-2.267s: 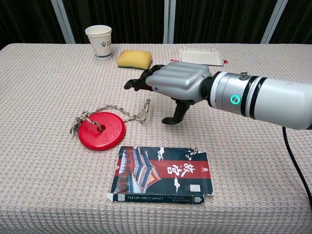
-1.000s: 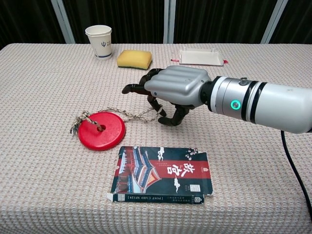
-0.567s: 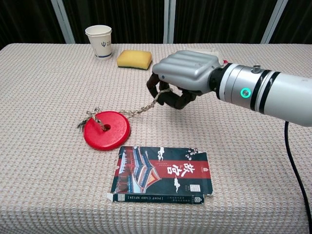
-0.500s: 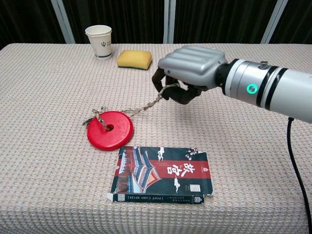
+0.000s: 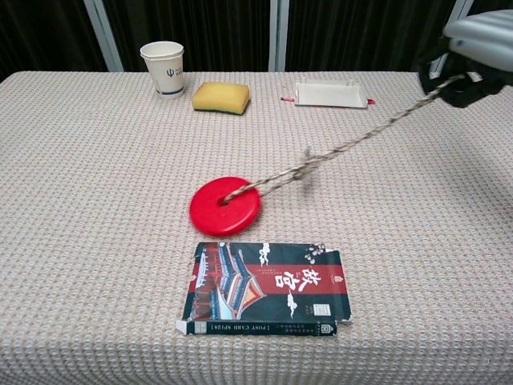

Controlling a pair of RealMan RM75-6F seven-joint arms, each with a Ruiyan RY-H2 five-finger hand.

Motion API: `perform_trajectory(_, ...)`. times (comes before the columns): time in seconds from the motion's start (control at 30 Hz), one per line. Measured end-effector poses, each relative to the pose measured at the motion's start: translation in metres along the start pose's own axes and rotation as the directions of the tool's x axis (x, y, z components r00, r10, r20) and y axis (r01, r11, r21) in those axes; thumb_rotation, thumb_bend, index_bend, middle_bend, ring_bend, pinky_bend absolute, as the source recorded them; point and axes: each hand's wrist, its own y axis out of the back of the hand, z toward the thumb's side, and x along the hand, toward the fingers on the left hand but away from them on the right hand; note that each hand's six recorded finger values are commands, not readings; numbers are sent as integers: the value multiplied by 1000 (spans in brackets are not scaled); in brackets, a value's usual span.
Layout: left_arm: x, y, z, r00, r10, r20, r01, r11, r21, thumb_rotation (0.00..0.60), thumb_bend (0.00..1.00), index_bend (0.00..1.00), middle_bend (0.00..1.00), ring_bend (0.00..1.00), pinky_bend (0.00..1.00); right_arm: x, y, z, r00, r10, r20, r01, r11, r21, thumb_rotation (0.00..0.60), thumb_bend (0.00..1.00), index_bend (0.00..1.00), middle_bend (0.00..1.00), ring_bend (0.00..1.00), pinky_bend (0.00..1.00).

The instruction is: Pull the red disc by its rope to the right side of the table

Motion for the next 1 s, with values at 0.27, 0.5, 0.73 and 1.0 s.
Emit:
perform_trajectory(0.27,1,-5,6,1000,-13,11,13,1000,7,600,1,271,229,105,137,63,14,-121,950,-72,303,103,991,-88,600,511,1000,892,687,785)
perform_trajectory(0.5,-2,-8,7,1000,-25,7,25,1000,13,600,2,271,229,105,137,115,43,-196,860,-170,480,223,973,-55,600,511,1000,893,687,785)
perform_trajectory(0.73,-1,-10,9,1000,-27,11,27,1000,12,600,1,271,230,105,137,132,53,-207,842,-198,502,251,967,-39,600,511,1000,894,687,785)
perform_trajectory(1.0,-1,-8,7,1000,-22,7,22,1000,15,600,2,271,229,105,137,90,54,-142,914,-231,335,281,954,-109,600,513,1000,894,687,785)
